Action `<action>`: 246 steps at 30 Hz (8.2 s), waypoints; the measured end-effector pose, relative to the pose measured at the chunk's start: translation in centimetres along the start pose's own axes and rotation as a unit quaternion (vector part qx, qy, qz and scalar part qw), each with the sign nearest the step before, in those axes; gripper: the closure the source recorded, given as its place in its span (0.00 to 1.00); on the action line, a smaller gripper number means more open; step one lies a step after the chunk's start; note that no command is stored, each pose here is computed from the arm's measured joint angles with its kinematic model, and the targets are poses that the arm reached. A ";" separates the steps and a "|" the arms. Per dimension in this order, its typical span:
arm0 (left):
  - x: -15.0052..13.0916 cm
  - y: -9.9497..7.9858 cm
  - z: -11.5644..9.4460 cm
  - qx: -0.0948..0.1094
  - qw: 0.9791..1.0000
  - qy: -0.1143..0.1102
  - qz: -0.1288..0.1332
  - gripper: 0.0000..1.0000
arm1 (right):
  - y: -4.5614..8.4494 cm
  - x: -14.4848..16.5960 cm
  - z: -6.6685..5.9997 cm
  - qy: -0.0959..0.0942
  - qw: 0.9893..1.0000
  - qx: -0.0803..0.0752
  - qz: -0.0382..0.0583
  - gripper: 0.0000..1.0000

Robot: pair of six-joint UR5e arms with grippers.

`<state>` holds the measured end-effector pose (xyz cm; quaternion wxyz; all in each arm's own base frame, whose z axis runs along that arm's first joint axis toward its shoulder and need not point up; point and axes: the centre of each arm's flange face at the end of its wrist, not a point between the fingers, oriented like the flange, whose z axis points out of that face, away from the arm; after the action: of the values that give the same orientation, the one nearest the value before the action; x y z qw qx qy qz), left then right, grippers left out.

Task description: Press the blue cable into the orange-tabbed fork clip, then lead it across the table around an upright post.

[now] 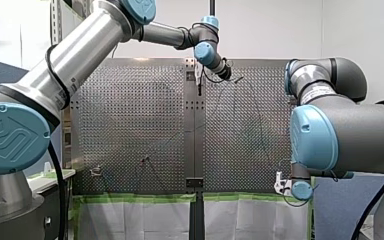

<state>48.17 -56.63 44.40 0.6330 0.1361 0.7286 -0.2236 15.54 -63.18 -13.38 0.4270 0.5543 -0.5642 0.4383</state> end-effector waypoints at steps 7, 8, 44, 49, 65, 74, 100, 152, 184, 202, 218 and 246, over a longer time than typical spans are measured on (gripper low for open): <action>0.1 -0.6 -0.1 0.016 1.000 0.004 -0.002 0.00 | 0.0 0.1 0.1 0.001 1.000 0.001 0.000 1.00; 0.1 -0.7 -0.2 0.017 1.000 0.004 -0.003 0.00 | 0.0 0.1 0.1 0.001 1.000 0.001 0.000 1.00; 0.2 -0.6 -0.3 -0.005 0.999 0.001 -0.042 0.00 | -0.1 -0.2 0.1 -0.001 1.000 0.006 0.000 1.00; 0.6 -0.2 -0.6 -0.019 0.999 0.006 -0.044 0.00 | -0.2 -0.2 0.1 0.000 1.000 0.006 0.000 1.00; -3.6 2.2 -4.3 -0.041 0.995 -0.056 -0.065 0.00 | -0.5 -0.1 0.2 0.000 1.000 0.009 -0.001 1.00; -6.1 3.7 -6.7 -0.055 0.986 -0.105 -0.113 0.00 | -0.6 0.0 0.2 -0.001 1.000 0.009 -0.002 1.00; -11.4 6.1 -15.2 -0.064 0.949 -0.237 -0.199 0.00 | -1.0 -0.1 0.1 -0.002 1.000 0.012 -0.003 1.00; 7.8 11.3 -21.0 -0.138 0.958 -0.155 -0.199 0.00 | -1.6 -0.1 0.0 -0.001 1.000 0.017 -0.004 1.00; 21.0 16.4 -27.2 -0.194 0.963 -0.049 -0.179 0.00 | -1.8 -0.1 0.0 -0.002 1.000 0.018 -0.004 1.00; 26.2 17.3 -30.8 -0.170 0.967 -0.020 -0.191 0.00 | -2.3 -0.4 -0.4 -0.012 1.000 0.022 -0.005 1.00; 24.9 17.7 -29.0 -0.148 0.973 -0.083 -0.155 0.00 | -2.8 -0.4 -0.5 -0.012 1.000 0.026 -0.012 1.00; 24.7 17.8 -28.9 -0.151 0.973 -0.090 -0.150 0.00 | -2.9 -0.4 -0.5 -0.012 0.999 0.026 -0.014 1.00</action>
<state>27.84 -28.95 20.19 0.6686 -0.0923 0.7059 -0.2147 18.40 -62.62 -13.59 0.4112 0.5784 -0.5499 0.4404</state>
